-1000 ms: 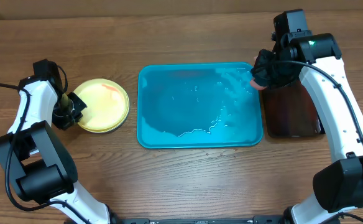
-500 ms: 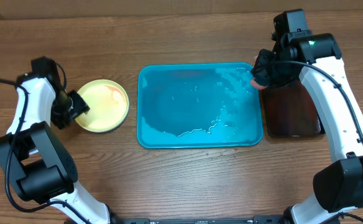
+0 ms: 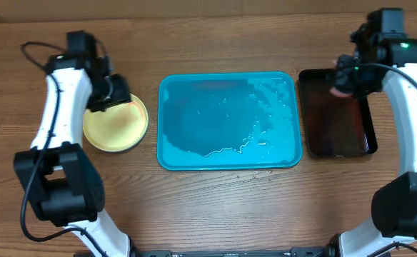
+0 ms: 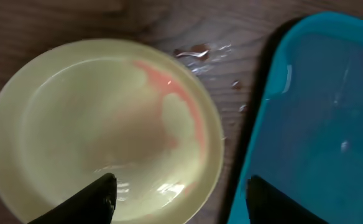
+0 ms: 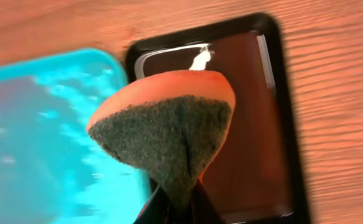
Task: Clean dirty plates on tray and stack at the side
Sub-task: 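Lower the sponge into the black tray and release it with the right gripper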
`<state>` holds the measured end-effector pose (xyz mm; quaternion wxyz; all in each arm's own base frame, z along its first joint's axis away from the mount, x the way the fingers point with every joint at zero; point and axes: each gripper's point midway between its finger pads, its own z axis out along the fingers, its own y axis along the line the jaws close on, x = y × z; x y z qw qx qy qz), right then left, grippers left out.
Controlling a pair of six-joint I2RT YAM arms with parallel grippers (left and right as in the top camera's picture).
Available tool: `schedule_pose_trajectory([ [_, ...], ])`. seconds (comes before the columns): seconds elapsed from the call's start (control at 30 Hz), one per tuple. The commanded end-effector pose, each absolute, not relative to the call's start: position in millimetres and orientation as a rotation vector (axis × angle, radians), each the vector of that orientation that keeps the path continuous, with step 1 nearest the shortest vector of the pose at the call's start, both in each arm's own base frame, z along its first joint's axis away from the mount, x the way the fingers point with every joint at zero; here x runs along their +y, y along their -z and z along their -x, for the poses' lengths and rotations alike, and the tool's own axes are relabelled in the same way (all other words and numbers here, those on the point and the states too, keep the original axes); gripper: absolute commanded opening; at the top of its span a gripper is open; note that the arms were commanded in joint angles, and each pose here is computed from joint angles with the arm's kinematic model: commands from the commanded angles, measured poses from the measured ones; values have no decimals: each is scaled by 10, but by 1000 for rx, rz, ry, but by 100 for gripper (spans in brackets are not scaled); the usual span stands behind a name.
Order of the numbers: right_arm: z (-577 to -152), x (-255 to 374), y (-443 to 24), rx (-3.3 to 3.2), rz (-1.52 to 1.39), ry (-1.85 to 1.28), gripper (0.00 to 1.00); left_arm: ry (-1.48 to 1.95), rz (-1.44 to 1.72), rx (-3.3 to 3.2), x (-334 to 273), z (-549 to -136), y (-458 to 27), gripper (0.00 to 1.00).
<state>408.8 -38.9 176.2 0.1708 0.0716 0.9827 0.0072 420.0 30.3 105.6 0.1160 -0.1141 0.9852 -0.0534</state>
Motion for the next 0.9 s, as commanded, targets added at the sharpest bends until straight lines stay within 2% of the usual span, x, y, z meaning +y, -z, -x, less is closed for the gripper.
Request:
schedule_pose_trajectory([
  [0.0, -3978, -574, -1347, 2913, -35, 35, 4, 179, 159, 2829, 84, -4339, -1208, 70],
  [0.3, -3862, -638, -651, 3009, -90, -42, 4, 192, 76, 2797, -162, -4428, -1238, 79],
  [0.5, -3918, -641, -439, 2972, -15, -33, 16, 198, 80, 2804, -171, -4411, -1233, 84],
  [0.57, -3947, -646, -438, 2959, 15, -26, 27, 198, 79, 2803, -174, -4413, -1234, 85],
  [0.6, -3968, -651, -443, 2951, 16, -23, 43, 199, 77, 2803, -177, -4413, -1234, 85],
  [0.67, -4007, -632, -468, 2935, 10, -42, 64, 198, 78, 2801, -175, -4416, -1246, 86],
  [0.7, -4015, -618, -493, 2934, 7, -56, 78, 198, 78, 2798, -174, -4424, -1276, 87],
  [0.8, -4065, -626, -722, 2915, -72, -58, 90, 198, 75, 2774, -175, -4475, -1464, 90],
  [0.87, -4119, -632, -955, 2880, -96, -56, 93, 197, 72, 2750, -175, -4518, -1646, 94],
])
